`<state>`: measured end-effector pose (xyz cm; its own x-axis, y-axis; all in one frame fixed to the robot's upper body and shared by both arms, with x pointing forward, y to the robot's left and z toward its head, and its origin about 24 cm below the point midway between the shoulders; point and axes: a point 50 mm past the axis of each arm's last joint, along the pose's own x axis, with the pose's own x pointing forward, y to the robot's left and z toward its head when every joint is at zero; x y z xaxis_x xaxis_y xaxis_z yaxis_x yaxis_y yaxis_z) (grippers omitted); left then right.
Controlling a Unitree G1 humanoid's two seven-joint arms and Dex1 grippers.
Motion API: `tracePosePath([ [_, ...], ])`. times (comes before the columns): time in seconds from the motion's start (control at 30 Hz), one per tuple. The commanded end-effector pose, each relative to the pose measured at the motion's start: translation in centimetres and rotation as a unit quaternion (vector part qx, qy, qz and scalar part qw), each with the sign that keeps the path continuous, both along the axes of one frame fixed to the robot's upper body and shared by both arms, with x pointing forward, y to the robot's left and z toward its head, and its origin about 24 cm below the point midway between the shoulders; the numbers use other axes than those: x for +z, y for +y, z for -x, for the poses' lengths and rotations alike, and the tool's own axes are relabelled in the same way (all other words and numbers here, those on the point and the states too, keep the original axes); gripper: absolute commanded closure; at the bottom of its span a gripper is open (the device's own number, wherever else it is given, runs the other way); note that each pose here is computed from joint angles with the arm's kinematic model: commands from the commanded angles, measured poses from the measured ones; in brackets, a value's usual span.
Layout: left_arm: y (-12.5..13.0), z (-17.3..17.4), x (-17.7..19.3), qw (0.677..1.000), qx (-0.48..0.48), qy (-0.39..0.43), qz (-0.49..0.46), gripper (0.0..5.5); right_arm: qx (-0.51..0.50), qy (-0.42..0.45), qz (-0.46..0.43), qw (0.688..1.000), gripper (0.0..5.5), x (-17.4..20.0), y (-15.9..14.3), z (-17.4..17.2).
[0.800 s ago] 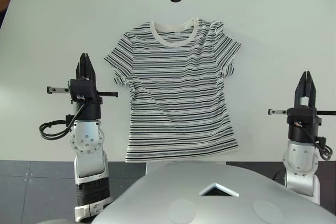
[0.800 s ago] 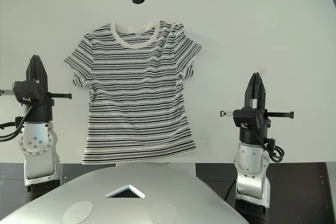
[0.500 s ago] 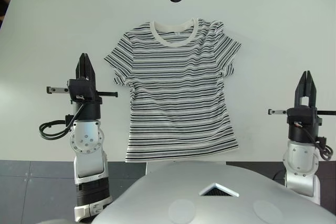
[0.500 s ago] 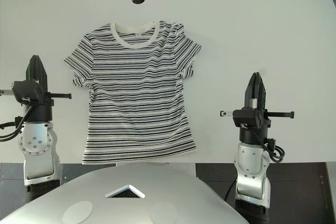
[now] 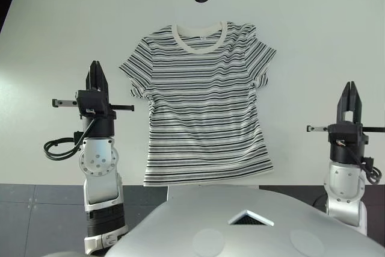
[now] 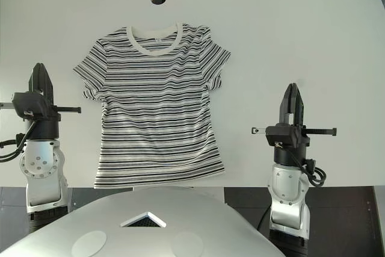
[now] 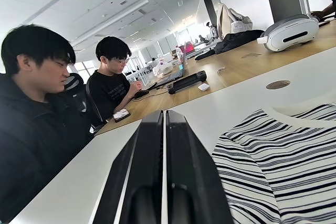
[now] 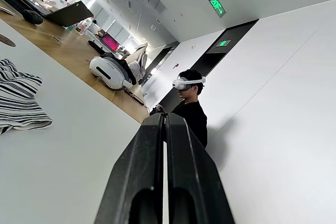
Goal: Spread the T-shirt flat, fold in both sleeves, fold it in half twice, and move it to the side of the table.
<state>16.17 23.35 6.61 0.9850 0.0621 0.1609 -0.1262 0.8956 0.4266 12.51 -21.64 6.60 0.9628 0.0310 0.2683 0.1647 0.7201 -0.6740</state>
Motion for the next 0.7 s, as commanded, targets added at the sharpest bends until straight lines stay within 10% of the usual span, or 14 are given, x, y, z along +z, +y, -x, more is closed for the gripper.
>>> tracePosePath([
  [0.03,0.27,-0.12,0.22,1.0,-0.003,0.002,-0.003,5.39,0.0,-0.003,-0.001,1.0,5.4,0.22,0.15,-0.15],
  [0.7,0.54,-0.11,0.3,1.0,-0.001,0.002,-0.001,5.39,0.0,-0.006,-0.007,1.0,5.4,0.37,0.26,-0.19],
])
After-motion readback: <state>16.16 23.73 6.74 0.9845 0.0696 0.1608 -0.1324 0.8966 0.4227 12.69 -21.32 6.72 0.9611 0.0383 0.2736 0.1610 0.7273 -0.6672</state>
